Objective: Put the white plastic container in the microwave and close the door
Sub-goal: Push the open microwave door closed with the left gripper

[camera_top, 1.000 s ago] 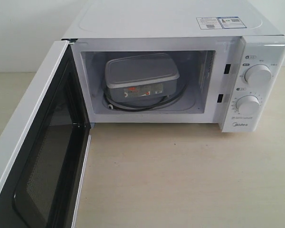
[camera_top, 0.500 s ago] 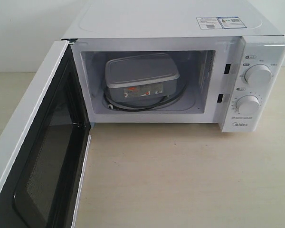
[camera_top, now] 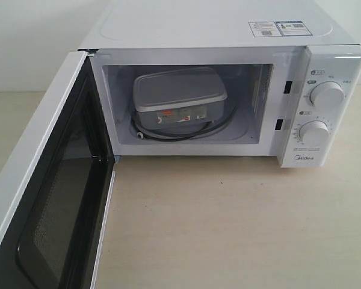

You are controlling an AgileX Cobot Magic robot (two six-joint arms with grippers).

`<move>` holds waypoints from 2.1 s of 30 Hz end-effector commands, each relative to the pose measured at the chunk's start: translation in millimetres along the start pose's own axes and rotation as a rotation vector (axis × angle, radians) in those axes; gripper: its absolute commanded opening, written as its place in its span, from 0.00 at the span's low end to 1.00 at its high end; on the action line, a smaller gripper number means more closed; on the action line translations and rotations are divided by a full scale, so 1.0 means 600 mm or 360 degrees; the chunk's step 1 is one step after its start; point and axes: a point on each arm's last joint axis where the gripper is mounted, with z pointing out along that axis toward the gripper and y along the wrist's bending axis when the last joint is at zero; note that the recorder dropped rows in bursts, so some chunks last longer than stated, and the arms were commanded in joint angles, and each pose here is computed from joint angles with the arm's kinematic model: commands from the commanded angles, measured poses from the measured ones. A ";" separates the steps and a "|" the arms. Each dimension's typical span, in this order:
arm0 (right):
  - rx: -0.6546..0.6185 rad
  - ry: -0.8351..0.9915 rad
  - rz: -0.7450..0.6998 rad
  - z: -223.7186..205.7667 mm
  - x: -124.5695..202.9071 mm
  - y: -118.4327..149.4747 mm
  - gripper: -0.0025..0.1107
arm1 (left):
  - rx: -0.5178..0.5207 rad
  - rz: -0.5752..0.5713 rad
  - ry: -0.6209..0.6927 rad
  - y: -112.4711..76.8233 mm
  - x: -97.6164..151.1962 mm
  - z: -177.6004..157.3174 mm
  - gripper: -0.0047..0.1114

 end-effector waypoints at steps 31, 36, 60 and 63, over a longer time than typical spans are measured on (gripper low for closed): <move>0.0006 -0.0022 -0.0011 -0.001 -0.002 0.000 0.02 | 0.0525 0.0221 0.0027 -0.043 -0.145 0.265 0.08; 0.0006 -0.0022 -0.0011 -0.001 -0.002 0.000 0.02 | 0.0420 0.0194 -0.0033 -0.032 -0.151 0.276 0.08; 0.0006 -0.0066 -0.0011 -0.001 -0.006 0.000 0.02 | 0.0297 0.0043 -0.0227 -0.011 -0.169 0.311 0.08; 0.0006 -0.0066 -0.0011 -0.001 -0.006 0.000 0.02 | 0.0296 0.0051 -0.0254 -0.013 -0.178 0.309 0.08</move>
